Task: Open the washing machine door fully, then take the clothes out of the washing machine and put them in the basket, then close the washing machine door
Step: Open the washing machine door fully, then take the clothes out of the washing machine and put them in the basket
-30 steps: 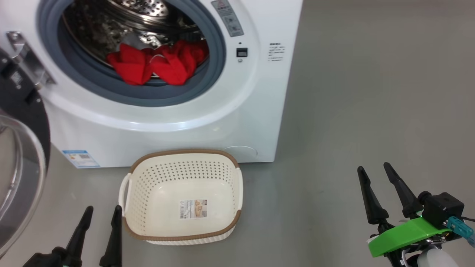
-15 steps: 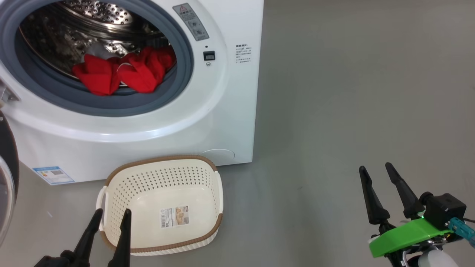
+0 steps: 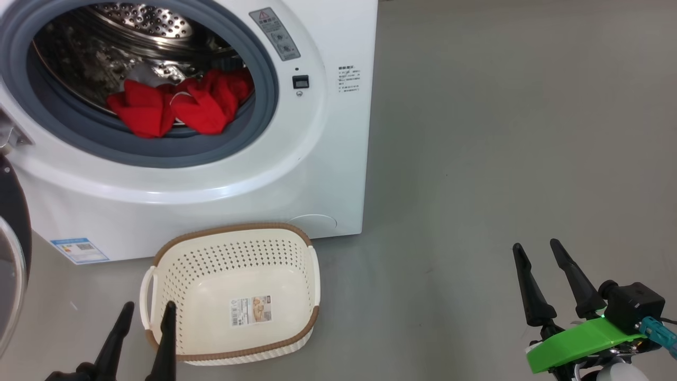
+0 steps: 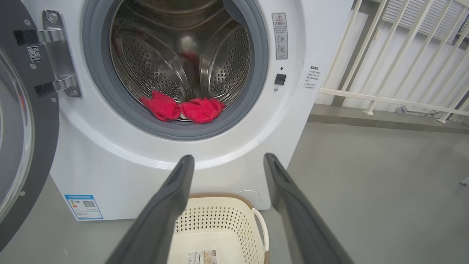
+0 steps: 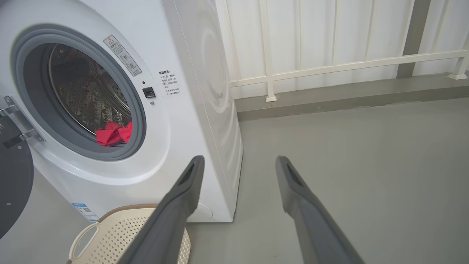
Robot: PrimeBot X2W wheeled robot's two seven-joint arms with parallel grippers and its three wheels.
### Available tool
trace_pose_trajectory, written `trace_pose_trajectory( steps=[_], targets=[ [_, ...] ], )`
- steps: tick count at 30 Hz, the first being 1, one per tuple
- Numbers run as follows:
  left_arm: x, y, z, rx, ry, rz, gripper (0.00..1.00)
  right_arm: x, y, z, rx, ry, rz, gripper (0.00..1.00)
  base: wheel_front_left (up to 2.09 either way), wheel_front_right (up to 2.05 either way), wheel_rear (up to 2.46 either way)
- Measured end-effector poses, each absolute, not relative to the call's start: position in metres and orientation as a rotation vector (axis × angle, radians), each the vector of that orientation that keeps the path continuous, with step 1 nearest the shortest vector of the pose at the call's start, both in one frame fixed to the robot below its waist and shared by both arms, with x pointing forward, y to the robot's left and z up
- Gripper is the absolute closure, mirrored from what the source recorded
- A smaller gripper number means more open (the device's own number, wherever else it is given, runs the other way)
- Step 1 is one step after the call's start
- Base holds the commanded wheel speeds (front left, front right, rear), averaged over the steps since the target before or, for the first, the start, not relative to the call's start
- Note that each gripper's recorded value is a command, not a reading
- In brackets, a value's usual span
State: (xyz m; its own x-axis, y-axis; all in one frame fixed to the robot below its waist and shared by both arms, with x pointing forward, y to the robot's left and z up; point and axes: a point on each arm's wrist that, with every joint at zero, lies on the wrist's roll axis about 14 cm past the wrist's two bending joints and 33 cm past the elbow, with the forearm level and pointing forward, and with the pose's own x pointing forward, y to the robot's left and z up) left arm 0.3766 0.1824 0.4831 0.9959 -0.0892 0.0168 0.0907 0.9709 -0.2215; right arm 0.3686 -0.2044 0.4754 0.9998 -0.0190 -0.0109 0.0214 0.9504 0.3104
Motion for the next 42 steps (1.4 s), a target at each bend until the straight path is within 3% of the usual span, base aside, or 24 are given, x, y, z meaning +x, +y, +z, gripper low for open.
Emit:
trace_pose_trajectory(
  steps=[14,31,42],
  targets=[
    [0.376,0.192,0.48,-0.222,-0.002,-0.058,0.0,0.372,-0.201,0.471,0.318,0.021,-0.013,0.0,0.02,-0.07,0.05],
    [0.384,0.188,0.477,-0.218,0.007,-0.077,0.0,0.375,-0.197,0.463,0.329,0.045,-0.014,0.0,0.86,-1.35,0.49],
    [0.386,0.186,0.474,-0.218,0.017,-0.082,0.0,0.378,-0.195,0.462,0.334,0.046,-0.011,0.0,0.3,-0.3,0.0]
  ],
)
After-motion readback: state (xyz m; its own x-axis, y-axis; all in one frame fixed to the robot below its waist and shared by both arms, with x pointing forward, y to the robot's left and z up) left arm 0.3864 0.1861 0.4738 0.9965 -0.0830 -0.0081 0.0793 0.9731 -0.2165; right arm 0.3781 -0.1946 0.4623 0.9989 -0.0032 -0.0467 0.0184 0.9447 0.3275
